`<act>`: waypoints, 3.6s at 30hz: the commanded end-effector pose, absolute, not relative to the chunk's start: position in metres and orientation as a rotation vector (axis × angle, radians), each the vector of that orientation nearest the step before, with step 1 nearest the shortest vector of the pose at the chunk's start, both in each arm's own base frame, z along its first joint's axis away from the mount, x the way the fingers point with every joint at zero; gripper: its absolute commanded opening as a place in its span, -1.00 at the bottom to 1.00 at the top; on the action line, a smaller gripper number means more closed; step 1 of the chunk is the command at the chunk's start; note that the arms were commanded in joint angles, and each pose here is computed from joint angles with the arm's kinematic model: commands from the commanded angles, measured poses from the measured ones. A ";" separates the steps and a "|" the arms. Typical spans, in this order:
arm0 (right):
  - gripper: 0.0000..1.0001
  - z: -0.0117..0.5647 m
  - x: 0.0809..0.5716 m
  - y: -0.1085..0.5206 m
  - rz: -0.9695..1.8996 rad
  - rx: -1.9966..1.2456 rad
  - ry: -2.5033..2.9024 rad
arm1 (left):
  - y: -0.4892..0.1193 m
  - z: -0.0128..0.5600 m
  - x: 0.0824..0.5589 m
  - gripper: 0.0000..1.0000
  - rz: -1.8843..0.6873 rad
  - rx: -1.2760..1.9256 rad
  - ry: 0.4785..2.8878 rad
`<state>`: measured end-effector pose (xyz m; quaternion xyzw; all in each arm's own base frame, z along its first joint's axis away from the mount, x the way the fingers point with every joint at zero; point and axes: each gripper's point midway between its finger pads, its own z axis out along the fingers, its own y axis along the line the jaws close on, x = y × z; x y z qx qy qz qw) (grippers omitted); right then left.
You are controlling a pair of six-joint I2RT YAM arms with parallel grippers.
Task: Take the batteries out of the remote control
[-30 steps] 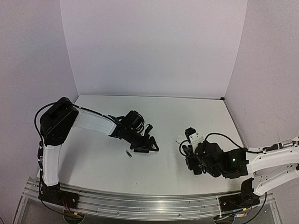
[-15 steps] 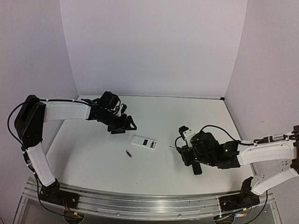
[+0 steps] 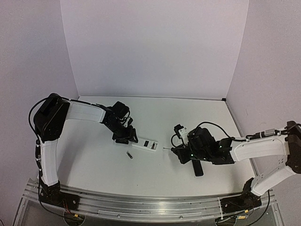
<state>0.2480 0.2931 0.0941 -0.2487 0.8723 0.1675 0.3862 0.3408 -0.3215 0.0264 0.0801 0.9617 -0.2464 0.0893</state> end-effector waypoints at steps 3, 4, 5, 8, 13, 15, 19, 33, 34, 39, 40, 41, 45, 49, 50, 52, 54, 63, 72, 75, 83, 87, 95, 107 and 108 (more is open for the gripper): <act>-1.00 0.113 0.261 0.312 0.495 -0.618 2.154 | -0.321 0.018 0.350 0.05 -0.662 0.237 2.878; -1.00 0.113 0.261 0.313 0.500 -0.623 2.153 | -0.321 0.016 0.350 0.03 -0.657 0.236 2.884; -1.00 0.113 0.262 0.315 0.503 -0.627 2.151 | -0.321 0.014 0.350 0.01 -0.653 0.237 2.891; -1.00 0.113 0.265 0.319 0.511 -0.633 2.141 | -0.322 0.006 0.349 -0.03 -0.631 0.249 2.912; -1.00 0.117 0.272 0.331 0.549 -0.636 2.118 | -0.323 -0.003 0.340 -0.07 -0.575 0.296 2.938; -1.00 0.119 0.273 0.335 0.563 -0.641 2.107 | -0.322 -0.008 0.335 -0.10 -0.545 0.317 2.955; -1.00 0.117 0.276 0.339 0.569 -0.642 2.105 | -0.317 -0.019 0.327 -0.13 -0.466 0.349 2.990; -1.00 0.100 0.283 0.342 0.561 -0.622 2.143 | -0.312 -0.029 0.313 -0.21 -0.415 0.398 3.022; -1.00 0.099 0.283 0.342 0.561 -0.622 2.146 | -0.313 -0.030 0.313 -0.21 -0.413 0.404 3.022; -1.00 0.096 0.285 0.340 0.547 -0.600 2.157 | -0.313 -0.030 0.312 -0.21 -0.408 0.406 3.023; -1.00 0.095 0.285 0.339 0.546 -0.595 2.160 | -0.312 -0.030 0.312 -0.21 -0.407 0.407 3.024; -1.00 0.093 0.286 0.339 0.546 -0.591 2.164 | -0.312 -0.030 0.311 -0.21 -0.406 0.408 3.025; -1.00 0.089 0.285 0.340 0.556 -0.579 2.182 | -0.311 -0.032 0.310 -0.22 -0.404 0.405 3.030; -1.00 0.082 0.286 0.341 0.553 -0.563 2.203 | -0.313 -0.032 0.310 -0.22 -0.421 0.411 3.031; -1.00 0.080 0.287 0.341 0.553 -0.551 2.210 | -0.314 -0.033 0.309 -0.22 -0.422 0.412 3.034; -1.00 0.077 0.289 0.340 0.547 -0.523 2.221 | -0.314 -0.035 0.307 -0.22 -0.423 0.416 3.039; -1.00 0.074 0.291 0.338 0.548 -0.480 2.239 | -0.315 -0.037 0.306 -0.23 -0.421 0.422 3.043; -1.00 0.050 0.288 0.323 0.573 -0.299 2.331 | -0.316 -0.044 0.301 -0.25 -0.419 0.434 3.065; -1.00 0.054 0.264 0.335 0.830 -0.288 2.316 | -0.312 -0.051 0.299 -0.26 -0.388 0.411 3.086; -1.00 0.058 0.255 0.340 0.926 -0.321 2.286 | -0.310 -0.053 0.299 -0.27 -0.376 0.397 3.095; -1.00 0.055 0.257 0.345 0.974 -0.331 2.237 | -0.306 -0.058 0.290 -0.28 -0.351 0.395 3.116; -1.00 0.055 0.268 0.345 0.941 -0.290 2.204 | -0.306 -0.061 0.284 -0.29 -0.331 0.409 3.126; -1.00 0.076 0.267 0.361 1.027 -0.361 2.128 | -0.303 -0.061 0.283 -0.29 -0.309 0.400 3.130; -1.00 0.116 0.250 0.364 1.158 -0.447 1.991 | -0.301 -0.066 0.284 -0.30 -0.286 0.373 3.136; -1.00 0.117 0.250 0.363 1.152 -0.444 1.986 | -0.301 -0.066 0.284 -0.31 -0.285 0.372 3.136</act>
